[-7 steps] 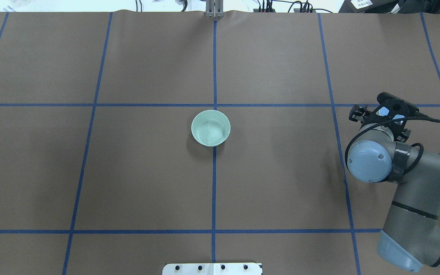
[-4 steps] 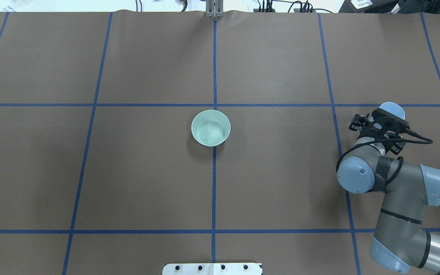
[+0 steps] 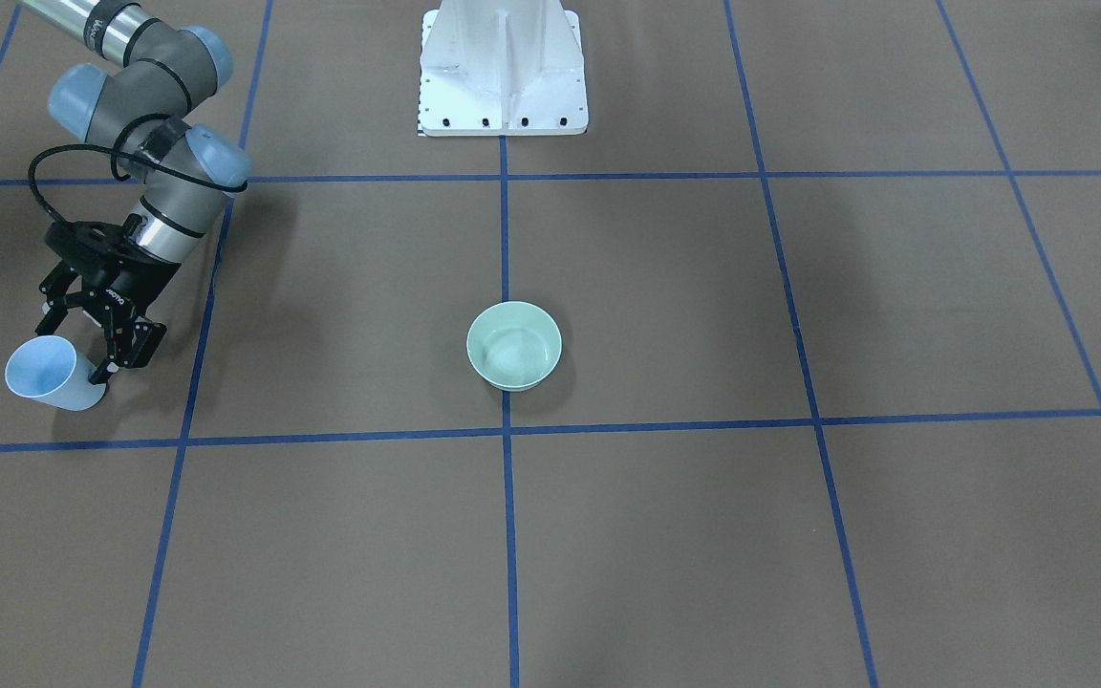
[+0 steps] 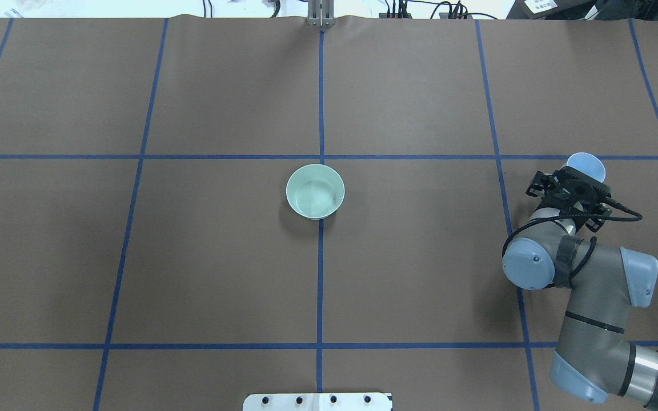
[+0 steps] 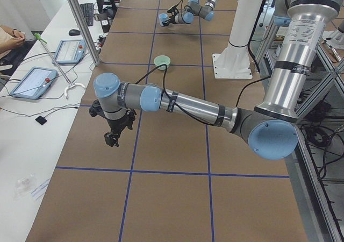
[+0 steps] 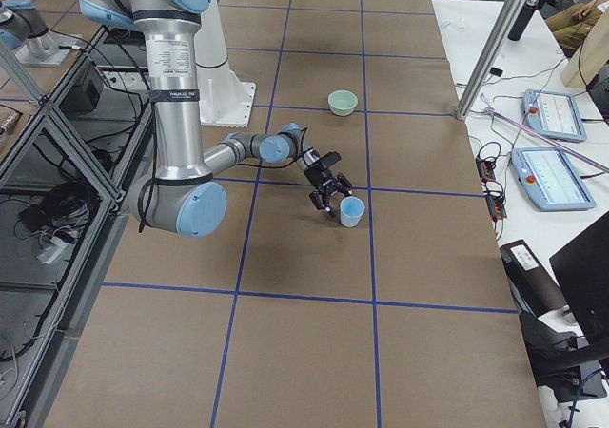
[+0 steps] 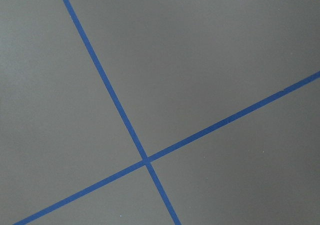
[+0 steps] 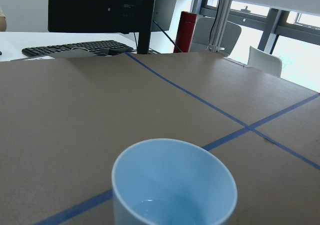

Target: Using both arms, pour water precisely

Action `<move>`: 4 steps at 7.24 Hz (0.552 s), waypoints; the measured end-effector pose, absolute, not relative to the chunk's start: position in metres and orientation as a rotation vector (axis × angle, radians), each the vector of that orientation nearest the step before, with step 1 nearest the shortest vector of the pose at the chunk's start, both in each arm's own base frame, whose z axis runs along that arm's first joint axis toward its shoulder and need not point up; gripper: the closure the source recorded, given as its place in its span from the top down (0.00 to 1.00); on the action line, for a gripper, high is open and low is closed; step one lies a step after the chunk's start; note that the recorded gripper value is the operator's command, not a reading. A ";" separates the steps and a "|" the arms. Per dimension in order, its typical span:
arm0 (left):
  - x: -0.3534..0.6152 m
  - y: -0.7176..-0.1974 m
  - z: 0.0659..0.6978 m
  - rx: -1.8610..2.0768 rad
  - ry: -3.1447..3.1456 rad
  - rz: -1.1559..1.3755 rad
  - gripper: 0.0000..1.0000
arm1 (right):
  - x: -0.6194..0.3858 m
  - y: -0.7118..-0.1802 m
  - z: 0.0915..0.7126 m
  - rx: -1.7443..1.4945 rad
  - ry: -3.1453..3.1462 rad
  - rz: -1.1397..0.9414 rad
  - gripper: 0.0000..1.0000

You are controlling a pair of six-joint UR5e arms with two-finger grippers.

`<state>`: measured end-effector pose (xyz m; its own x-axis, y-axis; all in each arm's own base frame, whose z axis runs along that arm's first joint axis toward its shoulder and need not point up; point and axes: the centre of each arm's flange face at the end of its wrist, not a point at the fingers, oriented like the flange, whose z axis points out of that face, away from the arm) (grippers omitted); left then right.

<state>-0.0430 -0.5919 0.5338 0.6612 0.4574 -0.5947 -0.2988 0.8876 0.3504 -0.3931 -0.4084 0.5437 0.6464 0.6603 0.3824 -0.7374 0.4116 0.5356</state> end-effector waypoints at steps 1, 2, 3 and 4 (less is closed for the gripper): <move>-0.043 -0.592 0.533 0.232 0.732 0.432 1.00 | -0.390 -0.413 0.554 0.747 -0.092 0.882 0.99; -0.043 -0.591 0.534 0.231 0.733 0.431 1.00 | -0.387 -0.417 0.562 0.754 -0.072 0.885 0.98; -0.043 -0.589 0.536 0.229 0.734 0.431 1.00 | -0.385 -0.421 0.566 0.758 -0.059 0.888 0.97; -0.043 -0.588 0.536 0.229 0.737 0.431 1.00 | -0.387 -0.426 0.570 0.764 -0.047 0.889 0.92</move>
